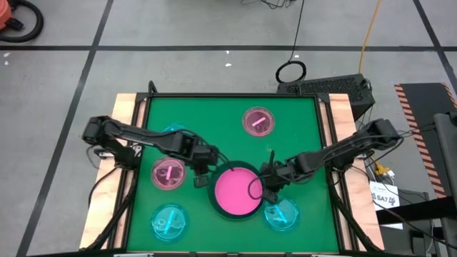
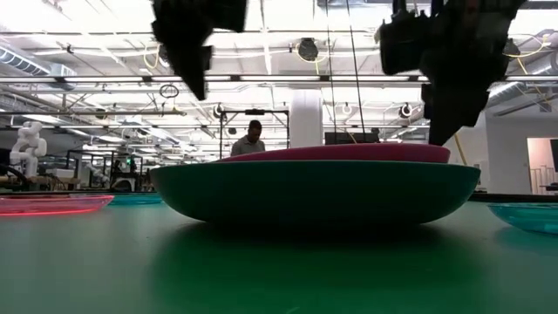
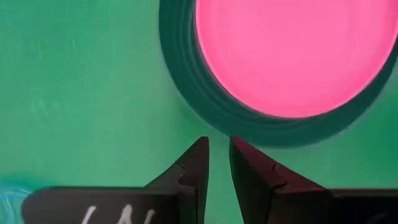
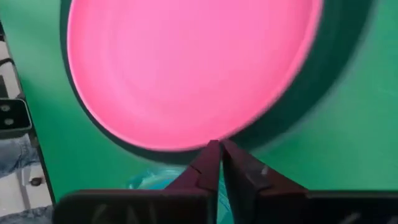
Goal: Stack plastic plates
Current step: Stack the pink plate on top of the black plate, then stack the bottom right blue transparent plate on top of the pink plate
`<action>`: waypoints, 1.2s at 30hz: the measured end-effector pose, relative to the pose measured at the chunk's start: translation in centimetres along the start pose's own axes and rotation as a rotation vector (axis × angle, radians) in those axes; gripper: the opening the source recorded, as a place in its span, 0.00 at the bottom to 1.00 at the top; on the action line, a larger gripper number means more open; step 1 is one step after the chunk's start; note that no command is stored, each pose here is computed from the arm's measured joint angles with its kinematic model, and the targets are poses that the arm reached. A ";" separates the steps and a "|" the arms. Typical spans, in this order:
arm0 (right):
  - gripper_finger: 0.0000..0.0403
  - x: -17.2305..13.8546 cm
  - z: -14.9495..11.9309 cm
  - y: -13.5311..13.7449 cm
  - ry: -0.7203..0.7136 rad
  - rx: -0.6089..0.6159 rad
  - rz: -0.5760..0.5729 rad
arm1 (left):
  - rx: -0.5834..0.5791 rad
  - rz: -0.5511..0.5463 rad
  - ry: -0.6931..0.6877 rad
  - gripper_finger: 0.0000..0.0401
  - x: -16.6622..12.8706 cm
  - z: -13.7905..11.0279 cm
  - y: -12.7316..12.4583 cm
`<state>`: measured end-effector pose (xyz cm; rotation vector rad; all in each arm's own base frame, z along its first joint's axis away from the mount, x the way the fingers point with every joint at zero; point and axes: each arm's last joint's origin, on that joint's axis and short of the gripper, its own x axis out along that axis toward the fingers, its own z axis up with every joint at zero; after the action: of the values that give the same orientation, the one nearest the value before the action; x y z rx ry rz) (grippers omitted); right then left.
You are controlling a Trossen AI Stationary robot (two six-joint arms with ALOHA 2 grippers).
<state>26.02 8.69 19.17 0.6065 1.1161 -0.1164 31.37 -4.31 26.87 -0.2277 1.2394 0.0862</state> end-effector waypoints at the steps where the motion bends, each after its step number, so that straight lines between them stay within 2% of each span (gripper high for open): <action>1: 0.02 0.4 0.1 0.1 -0.005 0.002 0.005 | -0.012 0.000 0.008 0.17 -0.3 -0.7 0.2; 5: 0.01 2.0 0.2 0.1 0.006 0.022 -0.006 | -0.049 -0.008 -0.013 0.17 -1.7 -3.0 1.0; 11: 0.01 2.2 0.3 0.1 0.003 0.082 -0.005 | -0.072 0.006 -0.032 0.17 -3.0 -4.9 1.8; 21: 0.01 -1.8 1.6 1.7 -0.124 0.115 0.101 | -0.005 0.028 -0.048 0.17 -3.1 -5.1 2.0; 27: 0.02 -4.6 1.0 1.9 -0.115 0.193 0.162 | -0.044 0.045 -0.028 0.17 -3.4 -5.2 2.9; 31: 0.02 -6.7 -0.3 1.6 -0.090 0.234 0.155 | -0.101 0.052 -0.018 0.20 -3.5 -5.2 3.5; 36: 0.02 -8.1 -2.2 0.6 0.003 0.255 0.057 | -0.109 0.035 -0.007 0.26 -3.5 -5.3 3.5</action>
<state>20.80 8.65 25.77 0.8655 1.0936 -0.2103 24.67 -1.88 28.14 -0.2994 1.2328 0.1851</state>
